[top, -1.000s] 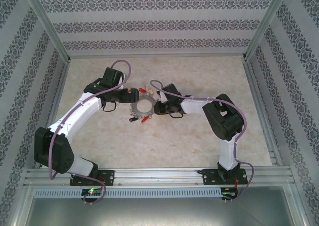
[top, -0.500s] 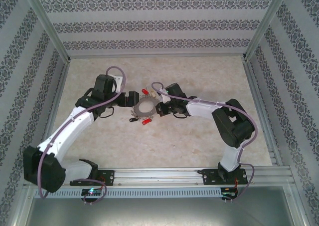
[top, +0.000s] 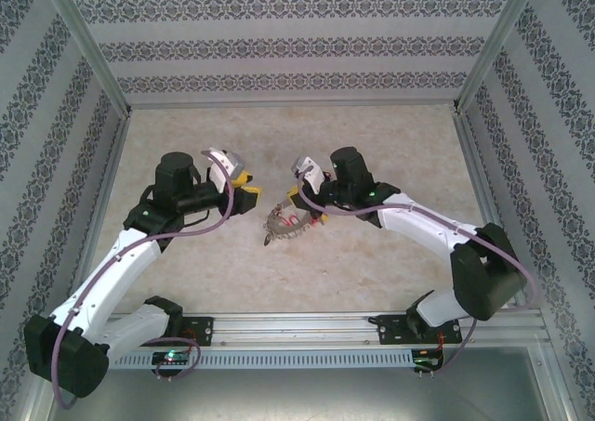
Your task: Put the keys on the keyring
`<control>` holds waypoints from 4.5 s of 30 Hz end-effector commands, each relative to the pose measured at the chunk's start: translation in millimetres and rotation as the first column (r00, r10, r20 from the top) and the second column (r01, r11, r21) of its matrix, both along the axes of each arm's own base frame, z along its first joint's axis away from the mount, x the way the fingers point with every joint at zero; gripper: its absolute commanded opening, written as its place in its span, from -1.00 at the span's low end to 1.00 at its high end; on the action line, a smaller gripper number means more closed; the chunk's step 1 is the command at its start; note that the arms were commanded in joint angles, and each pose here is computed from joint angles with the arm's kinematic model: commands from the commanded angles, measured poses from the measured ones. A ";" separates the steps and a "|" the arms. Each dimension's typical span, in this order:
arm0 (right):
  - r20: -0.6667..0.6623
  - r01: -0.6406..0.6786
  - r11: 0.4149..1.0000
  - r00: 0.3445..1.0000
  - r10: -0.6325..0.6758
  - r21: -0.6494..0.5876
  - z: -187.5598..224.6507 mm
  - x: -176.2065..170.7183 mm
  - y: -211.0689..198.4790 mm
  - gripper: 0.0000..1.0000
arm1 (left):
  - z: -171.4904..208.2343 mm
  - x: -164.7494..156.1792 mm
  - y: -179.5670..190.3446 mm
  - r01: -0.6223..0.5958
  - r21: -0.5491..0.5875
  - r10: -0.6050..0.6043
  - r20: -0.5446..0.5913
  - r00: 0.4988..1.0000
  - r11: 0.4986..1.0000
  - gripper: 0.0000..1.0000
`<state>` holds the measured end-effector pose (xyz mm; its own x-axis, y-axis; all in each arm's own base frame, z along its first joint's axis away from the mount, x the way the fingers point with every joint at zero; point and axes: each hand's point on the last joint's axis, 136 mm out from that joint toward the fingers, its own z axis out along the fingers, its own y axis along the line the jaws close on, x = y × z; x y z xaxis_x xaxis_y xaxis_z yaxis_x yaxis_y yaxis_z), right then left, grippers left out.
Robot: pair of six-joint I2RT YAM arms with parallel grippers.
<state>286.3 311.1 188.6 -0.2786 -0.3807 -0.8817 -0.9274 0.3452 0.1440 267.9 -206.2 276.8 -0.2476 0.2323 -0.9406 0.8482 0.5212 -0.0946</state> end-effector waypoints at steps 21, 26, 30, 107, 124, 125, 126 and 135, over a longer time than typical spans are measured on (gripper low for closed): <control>0.468 -0.462 0.879 0.806 0.362 0.116 81.6 -90.6 17.2 -1.00 | -33.7 -66.0 -41.5 0.477 0.155 -0.500 0.197 0.843 0.865 -0.59; 0.503 -0.480 0.867 0.787 0.358 0.134 95.7 -96.1 18.1 -1.00 | -35.3 -72.1 -45.4 0.504 0.139 -0.523 0.209 0.826 0.852 -0.60; 0.503 -0.485 0.864 0.786 0.361 0.138 97.4 -98.6 20.4 -1.00 | -28.3 -66.0 -46.5 0.481 0.127 -0.497 0.209 0.842 0.868 -0.64; 0.319 -0.247 0.969 0.920 0.228 0.021 27.6 -49.7 -5.4 -0.30 | -36.9 -18.7 -39.8 0.224 0.095 -0.237 0.157 0.959 0.970 -1.00; 0.189 -0.082 0.949 0.971 0.145 -0.304 -66.2 -60.8 -70.8 -0.32 | -77.1 3.6 -19.9 0.086 0.254 -0.088 -0.003 0.996 0.963 -0.49; 0.178 -0.086 0.940 0.972 0.152 -0.330 -72.5 -62.1 -73.9 -0.31 | -79.3 4.9 -17.7 0.072 0.265 -0.074 -0.004 0.997 0.962 -0.48; 0.169 -0.082 0.924 0.973 0.155 -0.373 -80.3 -61.9 -79.6 -0.30 | -81.7 6.4 -15.0 0.054 0.275 -0.056 -0.003 0.998 0.960 -0.48; 0.118 -0.163 0.750 0.945 0.306 -0.641 -128.0 -61.3 -101.0 -0.20 | -91.0 19.9 -5.7 -0.066 0.262 0.077 -0.030 0.997 0.963 -0.20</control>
<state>226.7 218.6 75.4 -0.0334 -0.8222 -0.5682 -0.9710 0.1613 -0.1764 283.9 -213.7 186.1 -0.2696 0.4740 -0.8383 0.8373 0.5453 0.0390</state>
